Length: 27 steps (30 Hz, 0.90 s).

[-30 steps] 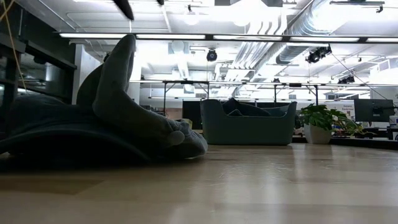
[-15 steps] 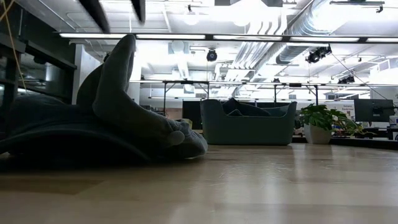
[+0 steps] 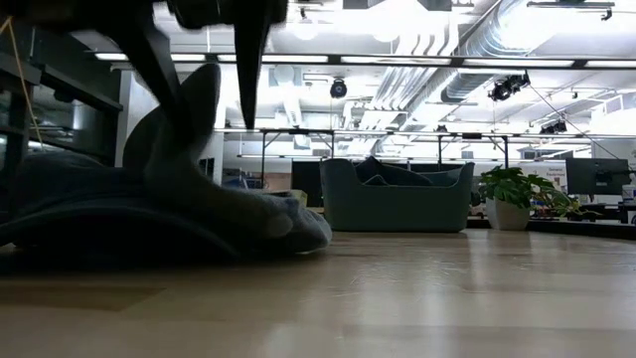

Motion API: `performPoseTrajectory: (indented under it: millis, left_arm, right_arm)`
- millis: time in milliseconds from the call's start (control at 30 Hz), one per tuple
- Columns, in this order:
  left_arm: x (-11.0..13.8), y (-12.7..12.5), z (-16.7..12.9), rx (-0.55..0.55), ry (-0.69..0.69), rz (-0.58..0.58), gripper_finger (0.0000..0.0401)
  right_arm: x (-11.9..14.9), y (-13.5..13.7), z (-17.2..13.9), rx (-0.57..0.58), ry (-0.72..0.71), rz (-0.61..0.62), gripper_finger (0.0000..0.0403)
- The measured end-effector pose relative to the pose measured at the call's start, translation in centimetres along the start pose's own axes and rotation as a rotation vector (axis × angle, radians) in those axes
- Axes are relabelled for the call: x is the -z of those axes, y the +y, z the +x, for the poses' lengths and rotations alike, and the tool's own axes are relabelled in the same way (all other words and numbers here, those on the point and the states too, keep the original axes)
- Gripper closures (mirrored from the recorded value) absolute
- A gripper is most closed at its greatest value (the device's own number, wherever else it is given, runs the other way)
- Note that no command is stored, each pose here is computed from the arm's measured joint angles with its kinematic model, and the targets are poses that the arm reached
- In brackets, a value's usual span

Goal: Pick & Place hat
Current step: Put the gray cap into the yellow bin

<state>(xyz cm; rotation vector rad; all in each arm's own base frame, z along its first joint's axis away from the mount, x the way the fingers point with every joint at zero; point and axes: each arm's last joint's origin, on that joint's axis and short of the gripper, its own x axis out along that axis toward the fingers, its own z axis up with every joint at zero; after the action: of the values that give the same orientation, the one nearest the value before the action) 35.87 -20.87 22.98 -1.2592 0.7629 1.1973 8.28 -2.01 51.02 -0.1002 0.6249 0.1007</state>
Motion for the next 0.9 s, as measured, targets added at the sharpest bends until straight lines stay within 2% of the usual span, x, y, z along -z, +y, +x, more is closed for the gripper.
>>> performPoseTrajectory:
  millis: [167, 467, 900]
  left_arm:
    - [-1.1, -0.6, 0.3, -0.023, -0.013, -0.01, 0.0234]
    - [-2.7, 0.3, 0.6, -0.195, -0.077, 0.033, 0.0234]
    - [-3.1, 0.6, -0.1, -0.243, -0.102, 0.042, 0.0234]
  right_arm:
    - [-0.1, 0.2, 0.1, -0.025, -0.002, -0.009, 0.0204]
    - [-0.1, 0.2, 0.1, -0.026, -0.002, 0.001, 0.0204]
    - [-0.1, 0.2, 0.1, -0.026, -0.001, 0.011, 0.0204]
